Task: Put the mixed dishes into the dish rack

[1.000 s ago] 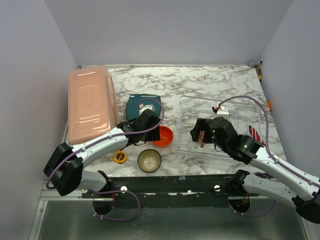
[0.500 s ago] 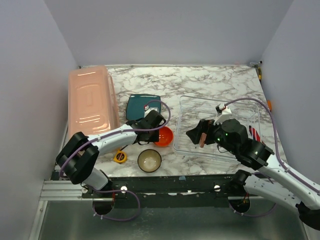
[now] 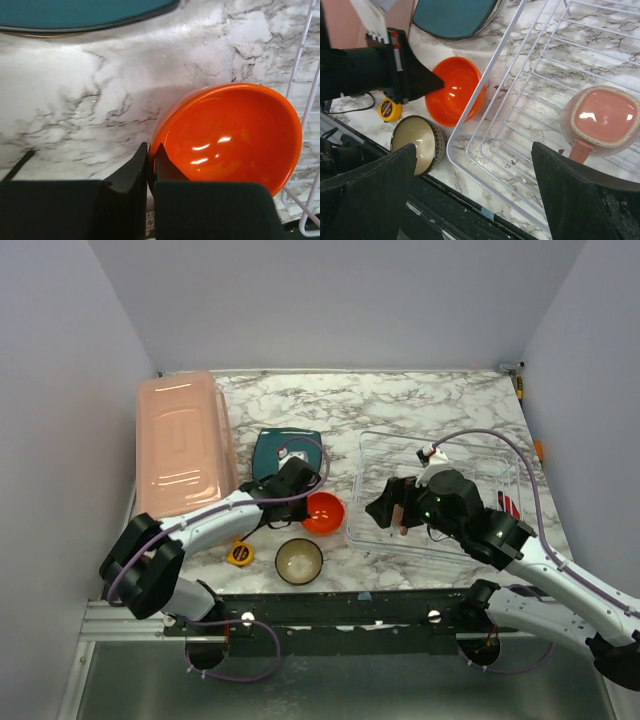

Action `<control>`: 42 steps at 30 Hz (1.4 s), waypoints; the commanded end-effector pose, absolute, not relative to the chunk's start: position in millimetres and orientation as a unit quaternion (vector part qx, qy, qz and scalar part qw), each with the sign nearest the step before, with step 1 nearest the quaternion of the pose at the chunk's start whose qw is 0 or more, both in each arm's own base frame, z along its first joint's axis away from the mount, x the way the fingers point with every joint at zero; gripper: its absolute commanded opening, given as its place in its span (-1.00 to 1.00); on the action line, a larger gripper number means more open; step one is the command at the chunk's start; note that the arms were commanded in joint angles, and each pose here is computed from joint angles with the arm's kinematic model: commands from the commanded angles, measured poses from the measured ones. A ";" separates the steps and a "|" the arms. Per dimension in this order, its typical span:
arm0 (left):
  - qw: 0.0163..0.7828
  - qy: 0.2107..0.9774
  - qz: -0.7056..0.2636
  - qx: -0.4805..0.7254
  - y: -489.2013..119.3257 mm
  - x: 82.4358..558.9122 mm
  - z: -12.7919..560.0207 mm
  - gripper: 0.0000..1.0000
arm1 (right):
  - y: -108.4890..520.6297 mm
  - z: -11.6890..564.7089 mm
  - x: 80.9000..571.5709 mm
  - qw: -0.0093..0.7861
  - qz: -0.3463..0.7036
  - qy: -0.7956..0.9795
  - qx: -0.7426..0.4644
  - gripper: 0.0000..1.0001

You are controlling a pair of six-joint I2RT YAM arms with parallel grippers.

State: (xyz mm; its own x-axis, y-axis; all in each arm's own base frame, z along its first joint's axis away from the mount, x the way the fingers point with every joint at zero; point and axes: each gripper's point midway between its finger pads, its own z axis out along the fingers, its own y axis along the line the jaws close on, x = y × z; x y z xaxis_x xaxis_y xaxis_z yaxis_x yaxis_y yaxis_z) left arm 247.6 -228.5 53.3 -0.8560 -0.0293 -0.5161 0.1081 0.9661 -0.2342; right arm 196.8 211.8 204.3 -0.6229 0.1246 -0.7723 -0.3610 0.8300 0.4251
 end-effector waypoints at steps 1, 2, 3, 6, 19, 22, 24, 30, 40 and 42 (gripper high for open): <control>0.334 0.933 -0.135 -0.006 -199.7 258.8 107.1 -1.00 | 215.3 216.9 197.6 0.425 0.279 0.857 -0.083 0.99; 0.348 0.925 -0.150 -0.009 -197.3 258.9 122.5 -1.00 | 216.1 218.8 197.5 0.425 0.281 0.856 -0.085 0.99; 0.363 0.917 -0.164 -0.010 -195.9 258.7 136.3 -1.00 | 217.8 220.2 196.7 0.425 0.286 0.855 -0.087 1.00; 0.399 0.889 -0.225 -0.008 -196.7 251.3 182.5 -1.00 | 226.4 228.5 193.2 0.424 0.312 0.844 -0.099 0.99; 0.369 0.748 -0.552 0.010 -246.3 198.7 289.4 -1.00 | 308.2 313.4 127.0 0.340 0.609 0.684 -0.211 1.00; 0.359 0.744 -0.564 0.007 -249.1 196.6 287.3 -1.00 | 308.9 316.2 133.3 0.350 0.613 0.682 -0.191 0.99; 0.348 0.746 -0.568 0.007 -250.6 194.2 282.0 -1.00 | 307.4 316.3 139.6 0.361 0.608 0.685 -0.174 0.98; 0.349 0.740 -0.574 0.010 -250.9 192.9 282.1 -1.00 | 303.4 308.3 154.1 0.377 0.572 0.712 -0.154 0.95; 0.349 0.743 -0.572 0.011 -251.5 194.1 280.5 -1.00 | 302.4 310.8 157.8 0.383 0.562 0.717 -0.152 0.87; 0.350 0.744 -0.570 0.011 -251.1 194.3 280.5 -1.00 | 299.5 302.6 158.6 0.379 0.548 0.731 -0.149 0.87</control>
State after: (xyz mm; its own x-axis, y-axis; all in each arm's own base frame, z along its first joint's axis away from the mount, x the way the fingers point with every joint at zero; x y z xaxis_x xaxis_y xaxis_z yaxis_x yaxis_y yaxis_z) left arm 201.9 -245.8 261.1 -0.7600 -0.3974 -0.5142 0.3525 0.4127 -0.8399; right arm 150.1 303.8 303.3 -0.6845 0.1905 -0.7037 -0.6450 0.2916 0.7063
